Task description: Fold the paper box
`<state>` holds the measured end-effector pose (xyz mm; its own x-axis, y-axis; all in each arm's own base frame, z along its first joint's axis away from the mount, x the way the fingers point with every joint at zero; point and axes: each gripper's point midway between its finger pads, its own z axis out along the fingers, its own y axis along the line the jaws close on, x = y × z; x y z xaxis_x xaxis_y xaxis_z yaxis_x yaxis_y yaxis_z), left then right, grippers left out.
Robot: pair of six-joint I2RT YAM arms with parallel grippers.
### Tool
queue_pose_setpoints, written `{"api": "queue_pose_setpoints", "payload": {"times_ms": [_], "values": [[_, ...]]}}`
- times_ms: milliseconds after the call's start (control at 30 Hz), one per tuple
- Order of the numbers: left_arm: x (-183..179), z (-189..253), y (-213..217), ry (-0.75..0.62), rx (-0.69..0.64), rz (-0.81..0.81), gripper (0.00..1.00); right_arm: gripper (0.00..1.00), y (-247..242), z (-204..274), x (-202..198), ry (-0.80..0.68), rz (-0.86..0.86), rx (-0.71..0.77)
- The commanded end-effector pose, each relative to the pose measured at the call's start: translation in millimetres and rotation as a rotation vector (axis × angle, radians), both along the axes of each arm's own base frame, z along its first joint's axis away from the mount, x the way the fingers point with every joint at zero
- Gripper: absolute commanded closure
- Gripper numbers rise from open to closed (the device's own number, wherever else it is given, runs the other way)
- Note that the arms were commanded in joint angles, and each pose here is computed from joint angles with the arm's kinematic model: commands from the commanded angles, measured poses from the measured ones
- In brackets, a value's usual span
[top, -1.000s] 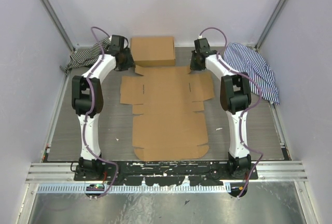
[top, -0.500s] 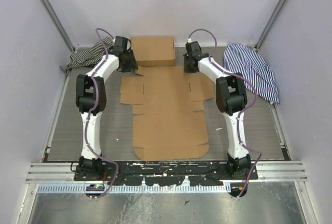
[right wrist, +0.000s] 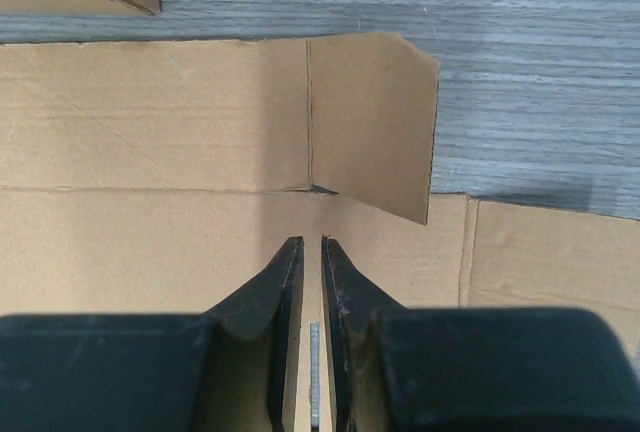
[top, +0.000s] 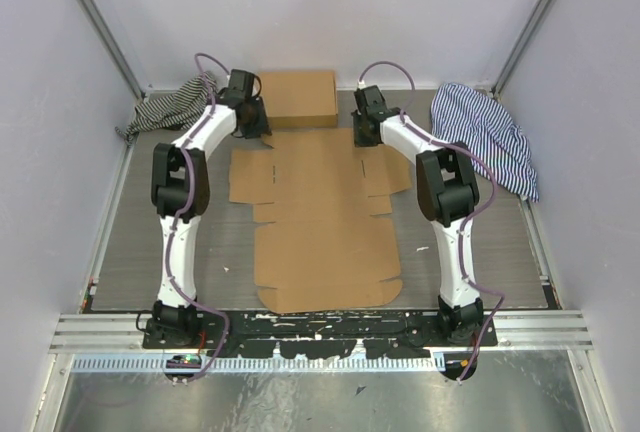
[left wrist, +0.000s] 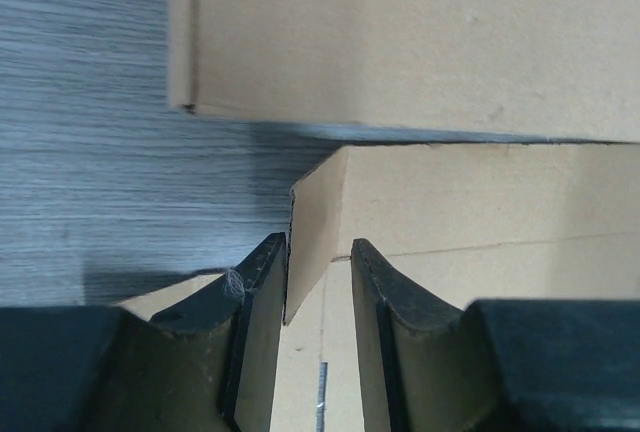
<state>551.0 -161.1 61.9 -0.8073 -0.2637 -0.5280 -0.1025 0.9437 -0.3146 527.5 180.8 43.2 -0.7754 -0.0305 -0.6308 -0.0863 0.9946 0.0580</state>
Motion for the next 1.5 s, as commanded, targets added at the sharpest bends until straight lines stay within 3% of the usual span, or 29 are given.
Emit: {"api": "queue_pose_setpoints", "payload": {"times_ms": [0,167,367,567,800,1300,1467], "values": [[-5,12,-28,-0.021,-0.008,-0.078,0.61,0.81,7,61,10,-0.139,0.000,0.027],[-5,13,-48,-0.026,-0.012,-0.114,0.61,0.80,10,60,16,-0.143,0.002,0.032],[-1,12,-60,-0.024,-0.018,-0.132,0.60,0.59,17,66,28,-0.167,0.012,0.050],[3,8,-66,-0.027,-0.023,-0.137,0.60,0.52,13,77,40,-0.207,-0.008,0.022],[5,-11,-68,0.008,-0.029,-0.135,0.60,0.29,0,80,46,-0.214,-0.069,0.020],[-5,-34,-67,0.054,-0.025,-0.139,0.60,0.29,3,54,62,-0.170,-0.048,0.139],[-6,-35,-66,0.060,-0.024,-0.139,0.60,0.33,12,54,61,-0.164,-0.013,0.177]]}}
